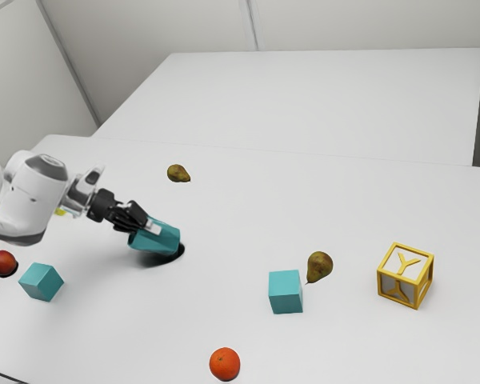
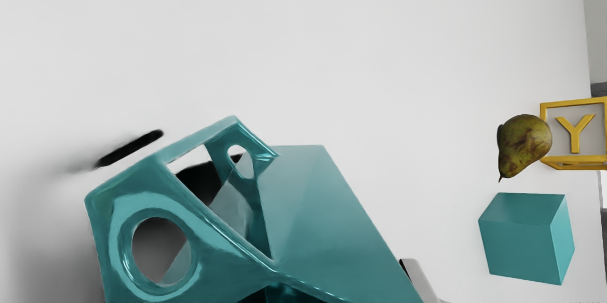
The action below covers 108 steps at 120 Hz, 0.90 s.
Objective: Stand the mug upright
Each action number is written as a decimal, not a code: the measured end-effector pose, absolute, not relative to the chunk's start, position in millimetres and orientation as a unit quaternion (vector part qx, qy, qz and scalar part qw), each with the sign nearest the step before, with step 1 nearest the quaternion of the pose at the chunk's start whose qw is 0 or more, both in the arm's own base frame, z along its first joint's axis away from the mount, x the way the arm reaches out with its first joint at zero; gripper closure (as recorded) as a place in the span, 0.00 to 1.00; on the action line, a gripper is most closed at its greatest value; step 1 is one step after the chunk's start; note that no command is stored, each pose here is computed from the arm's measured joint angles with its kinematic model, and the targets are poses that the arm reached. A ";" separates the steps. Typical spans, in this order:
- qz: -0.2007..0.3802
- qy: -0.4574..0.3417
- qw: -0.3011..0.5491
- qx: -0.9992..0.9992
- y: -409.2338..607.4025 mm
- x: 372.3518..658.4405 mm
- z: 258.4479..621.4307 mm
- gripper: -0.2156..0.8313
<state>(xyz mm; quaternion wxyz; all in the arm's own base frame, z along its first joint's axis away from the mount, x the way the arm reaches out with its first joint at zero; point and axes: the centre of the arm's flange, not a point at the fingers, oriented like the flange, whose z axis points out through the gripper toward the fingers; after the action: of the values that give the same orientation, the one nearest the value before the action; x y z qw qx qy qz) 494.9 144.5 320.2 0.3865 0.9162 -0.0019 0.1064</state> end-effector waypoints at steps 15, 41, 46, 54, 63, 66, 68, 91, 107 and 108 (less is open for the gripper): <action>0.112 -0.046 0.359 0.926 129.3 504.2 342.2 0.94; 0.080 -0.176 0.253 0.948 71.4 536.4 385.0 0.95; 0.066 -0.204 0.226 0.950 56.4 540.4 389.8 0.95; 0.045 -0.242 0.185 0.952 31.9 545.6 396.4 0.95; 0.020 -0.275 0.142 0.951 5.9 547.3 398.4 0.95; 0.013 -0.284 0.128 0.950 -2.1 547.7 399.4 0.95; 0.009 -0.290 0.119 0.950 -7.2 548.0 400.0 0.95; -0.021 -0.304 0.054 0.951 -35.6 557.1 394.0 0.95; -0.035 -0.278 0.039 0.959 -28.8 564.3 379.1 0.95; -0.036 -0.277 0.039 0.959 -29.0 564.5 378.1 0.95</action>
<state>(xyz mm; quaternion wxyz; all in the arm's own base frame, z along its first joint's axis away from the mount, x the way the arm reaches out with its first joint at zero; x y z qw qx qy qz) 564.5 -29.0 378.1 0.0389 0.9595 -0.2768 -0.0360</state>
